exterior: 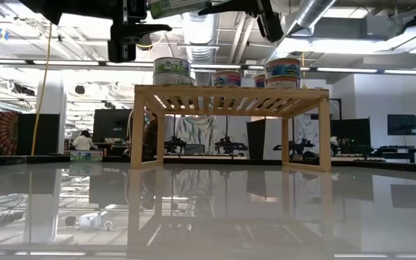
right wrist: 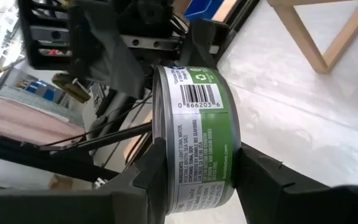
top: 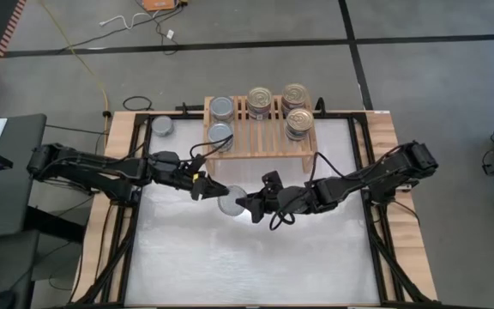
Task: Stack canned seafood by type on shelf
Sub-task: Put the green tuna can on the shelf
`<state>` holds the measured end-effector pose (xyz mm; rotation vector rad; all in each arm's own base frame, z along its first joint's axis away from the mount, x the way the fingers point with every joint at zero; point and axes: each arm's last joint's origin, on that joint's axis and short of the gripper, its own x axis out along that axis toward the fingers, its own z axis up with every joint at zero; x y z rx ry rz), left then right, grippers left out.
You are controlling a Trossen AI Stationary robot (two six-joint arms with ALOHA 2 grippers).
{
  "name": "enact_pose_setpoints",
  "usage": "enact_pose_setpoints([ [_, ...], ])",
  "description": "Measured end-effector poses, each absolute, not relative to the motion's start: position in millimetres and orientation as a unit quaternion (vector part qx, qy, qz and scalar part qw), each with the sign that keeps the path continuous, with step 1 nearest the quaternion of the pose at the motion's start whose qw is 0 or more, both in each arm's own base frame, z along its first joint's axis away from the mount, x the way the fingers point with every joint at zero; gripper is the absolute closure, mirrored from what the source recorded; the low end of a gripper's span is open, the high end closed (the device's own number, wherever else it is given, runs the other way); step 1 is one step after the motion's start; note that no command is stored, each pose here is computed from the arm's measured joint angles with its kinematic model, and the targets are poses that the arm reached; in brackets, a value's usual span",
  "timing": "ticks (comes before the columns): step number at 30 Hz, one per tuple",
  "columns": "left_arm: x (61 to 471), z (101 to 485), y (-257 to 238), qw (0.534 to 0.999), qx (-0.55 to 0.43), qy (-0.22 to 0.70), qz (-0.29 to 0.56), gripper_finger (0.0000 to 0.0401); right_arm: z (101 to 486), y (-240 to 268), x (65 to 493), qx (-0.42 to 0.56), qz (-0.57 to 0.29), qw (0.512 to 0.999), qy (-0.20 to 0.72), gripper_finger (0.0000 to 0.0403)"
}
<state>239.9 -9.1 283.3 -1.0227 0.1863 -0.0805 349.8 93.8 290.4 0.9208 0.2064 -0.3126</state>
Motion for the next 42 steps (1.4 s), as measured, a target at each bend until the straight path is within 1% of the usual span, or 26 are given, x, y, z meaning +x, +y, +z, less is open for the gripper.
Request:
enact_pose_setpoints([
  [4,240,283,-9,0.866,-0.489,0.092,-0.044,0.0123,290,94,350,0.445,-0.153,0.877,0.102,0.0227],
  [8,231,291,-4,0.867,-0.489,0.085,-0.054,0.012,291,95,349,0.449,-0.152,0.875,0.1,0.0227],
  [13,200,309,2,0.882,-0.465,0.062,-0.044,0.012,285,99,345,0.467,-0.169,0.859,0.12,0.0227],
  [18,159,313,2,0.901,-0.429,0.057,0.032,0.012,282,104,330,0.489,-0.214,0.833,0.148,0.0227],
  [22,136,309,1,0.904,-0.414,0.068,0.088,0.012,292,106,301,0.498,-0.26,0.811,0.165,0.0227],
  [25,131,306,-2,0.904,-0.407,0.08,0.105,0.012,302,104,276,0.497,-0.308,0.798,0.145,0.0227],
  [27,130,303,-4,0.904,-0.402,0.091,0.114,0.012,308,101,263,0.498,-0.341,0.789,0.116,0.0227],
  [30,135,301,-8,0.905,-0.397,0.101,0.117,0.012,310,92,255,0.503,-0.387,0.77,0.065,0.0227],
  [36,144,295,-12,0.904,-0.391,0.127,0.117,0.012,299,66,273,0.503,-0.441,0.743,0.033,0.0227],
  [42,148,292,-13,0.9,-0.396,0.134,0.12,0.012,289,48,296,0.507,-0.467,0.724,-0.023,0.0227],
])
